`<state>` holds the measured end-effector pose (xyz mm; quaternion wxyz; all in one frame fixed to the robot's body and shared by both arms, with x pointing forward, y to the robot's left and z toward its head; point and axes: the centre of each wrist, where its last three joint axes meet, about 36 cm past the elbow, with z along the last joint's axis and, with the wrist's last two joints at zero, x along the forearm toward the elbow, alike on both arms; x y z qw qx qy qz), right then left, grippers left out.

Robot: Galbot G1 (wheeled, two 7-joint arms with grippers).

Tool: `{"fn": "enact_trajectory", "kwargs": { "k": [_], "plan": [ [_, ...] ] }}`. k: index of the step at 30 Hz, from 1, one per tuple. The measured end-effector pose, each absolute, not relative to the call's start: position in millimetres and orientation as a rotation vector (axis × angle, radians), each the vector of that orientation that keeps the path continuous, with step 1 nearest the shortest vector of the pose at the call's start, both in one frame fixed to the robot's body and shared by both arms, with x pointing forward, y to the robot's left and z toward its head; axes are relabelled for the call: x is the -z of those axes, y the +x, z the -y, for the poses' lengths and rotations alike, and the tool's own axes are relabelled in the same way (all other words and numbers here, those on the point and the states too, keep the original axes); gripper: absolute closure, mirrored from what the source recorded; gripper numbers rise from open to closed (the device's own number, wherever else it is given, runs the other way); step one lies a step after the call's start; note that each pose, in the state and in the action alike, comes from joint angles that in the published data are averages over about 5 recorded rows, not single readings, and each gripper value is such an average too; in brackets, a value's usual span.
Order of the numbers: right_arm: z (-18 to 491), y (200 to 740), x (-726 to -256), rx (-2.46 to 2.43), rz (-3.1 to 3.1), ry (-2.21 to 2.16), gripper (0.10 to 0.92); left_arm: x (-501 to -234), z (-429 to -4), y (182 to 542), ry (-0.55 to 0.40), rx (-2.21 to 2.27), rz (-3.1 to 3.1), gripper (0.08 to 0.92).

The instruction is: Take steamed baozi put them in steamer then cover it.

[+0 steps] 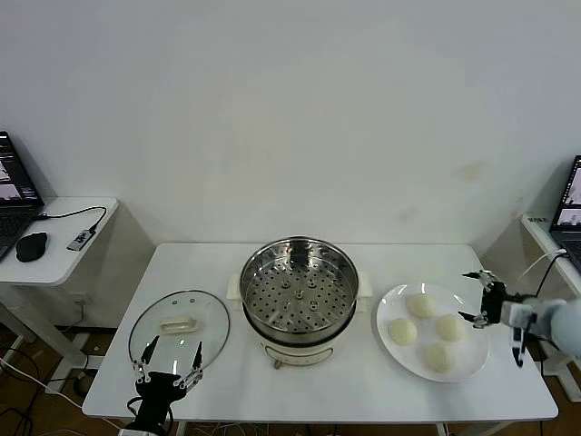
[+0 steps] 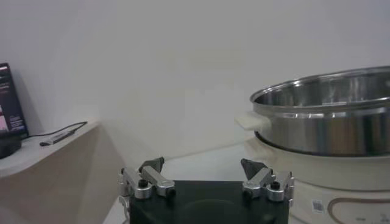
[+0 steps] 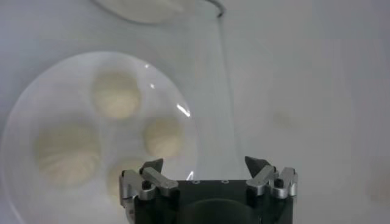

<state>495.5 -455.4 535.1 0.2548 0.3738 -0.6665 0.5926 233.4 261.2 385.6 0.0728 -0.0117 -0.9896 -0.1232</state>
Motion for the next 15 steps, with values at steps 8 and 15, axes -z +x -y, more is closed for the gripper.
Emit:
{"fn": "enact_trajectory", "kwargs": {
  "k": [8, 15],
  "plan": [
    [445.1, 551.0, -532.9, -1.579, 1.624, 1.109, 0.200, -387.2, -263.9, 235.0, -0.012, 0.401, 2.976, 0.177],
    [430.6, 576.5, -508.3, -1.526, 1.492, 1.161, 0.200, -387.5, -267.6, 236.7, 0.004, 0.418, 2.978, 0.177]
  ]
}}
